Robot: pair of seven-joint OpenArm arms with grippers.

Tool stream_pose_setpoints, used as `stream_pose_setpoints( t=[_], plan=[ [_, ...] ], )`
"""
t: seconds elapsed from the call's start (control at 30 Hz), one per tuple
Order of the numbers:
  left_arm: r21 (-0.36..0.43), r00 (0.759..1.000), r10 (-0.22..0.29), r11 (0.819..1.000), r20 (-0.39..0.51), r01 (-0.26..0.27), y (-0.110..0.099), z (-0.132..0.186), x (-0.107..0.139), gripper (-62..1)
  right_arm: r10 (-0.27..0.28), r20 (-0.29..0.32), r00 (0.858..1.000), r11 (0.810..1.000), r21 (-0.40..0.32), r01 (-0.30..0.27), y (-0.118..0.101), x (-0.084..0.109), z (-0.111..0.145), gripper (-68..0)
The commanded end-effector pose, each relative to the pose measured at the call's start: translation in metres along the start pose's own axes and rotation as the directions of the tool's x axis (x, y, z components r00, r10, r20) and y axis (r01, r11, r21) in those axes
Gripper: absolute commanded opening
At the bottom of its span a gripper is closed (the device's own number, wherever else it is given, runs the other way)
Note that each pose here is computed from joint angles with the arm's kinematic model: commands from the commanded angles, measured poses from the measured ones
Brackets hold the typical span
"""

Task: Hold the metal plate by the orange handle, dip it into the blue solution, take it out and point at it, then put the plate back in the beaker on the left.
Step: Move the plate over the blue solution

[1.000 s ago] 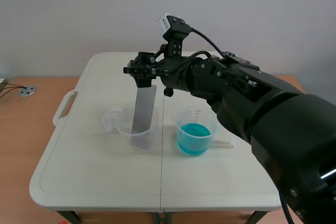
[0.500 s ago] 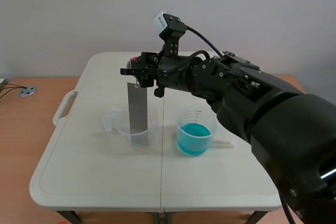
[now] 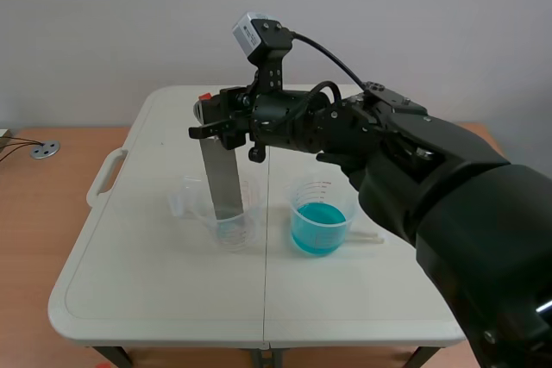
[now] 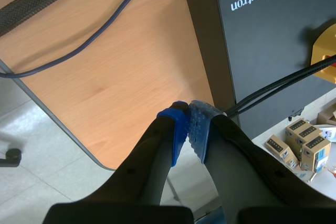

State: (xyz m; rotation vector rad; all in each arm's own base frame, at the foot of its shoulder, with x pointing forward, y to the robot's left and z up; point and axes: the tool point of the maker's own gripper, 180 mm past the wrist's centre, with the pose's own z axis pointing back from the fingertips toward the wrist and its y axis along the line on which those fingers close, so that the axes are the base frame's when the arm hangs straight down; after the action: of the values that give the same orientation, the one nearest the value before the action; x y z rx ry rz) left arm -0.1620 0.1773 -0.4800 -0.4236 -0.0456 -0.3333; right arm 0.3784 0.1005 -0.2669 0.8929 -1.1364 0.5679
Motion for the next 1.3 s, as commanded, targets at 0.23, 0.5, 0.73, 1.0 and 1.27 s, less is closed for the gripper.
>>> stream_pose_setpoints(
  t=[0.23, 0.5, 0.73, 1.0, 1.27],
  plan=[
    [-0.013, 1.000, 0.002, 1.000, 0.003, -0.002, -0.006, 0.001, -0.001, -58.6, 0.130, 0.062, 0.990, 0.991, 0.006, -0.131, 0.008, 0.027, 0.012, -66.3],
    [-0.013, 1.000, 0.002, 1.000, 0.003, -0.002, -0.006, 0.001, -0.001, -58.6, 0.217, 0.100, 0.971, 0.976, 0.010, -0.219, 0.020, 0.044, 0.027, -66.2],
    [-0.013, 1.000, 0.003, 1.000, 0.006, -0.003, -0.006, 0.001, 0.000, -58.6, 0.307, 0.144, 0.941, 0.950, 0.010, -0.312, 0.033, 0.065, 0.040, -66.2],
    [-0.013, 1.000, 0.002, 1.000, 0.009, -0.001, -0.006, 0.001, 0.001, -58.6, 0.390, 0.197, 0.900, 0.917, 0.010, -0.399, 0.050, 0.090, 0.057, -66.3],
    [0.039, 0.999, -0.001, 0.999, 0.051, -0.001, 0.015, 0.006, 0.017, -58.6, 0.454, 0.241, 0.858, 0.887, -0.032, -0.461, 0.057, 0.112, 0.083, -66.3]
  ],
)
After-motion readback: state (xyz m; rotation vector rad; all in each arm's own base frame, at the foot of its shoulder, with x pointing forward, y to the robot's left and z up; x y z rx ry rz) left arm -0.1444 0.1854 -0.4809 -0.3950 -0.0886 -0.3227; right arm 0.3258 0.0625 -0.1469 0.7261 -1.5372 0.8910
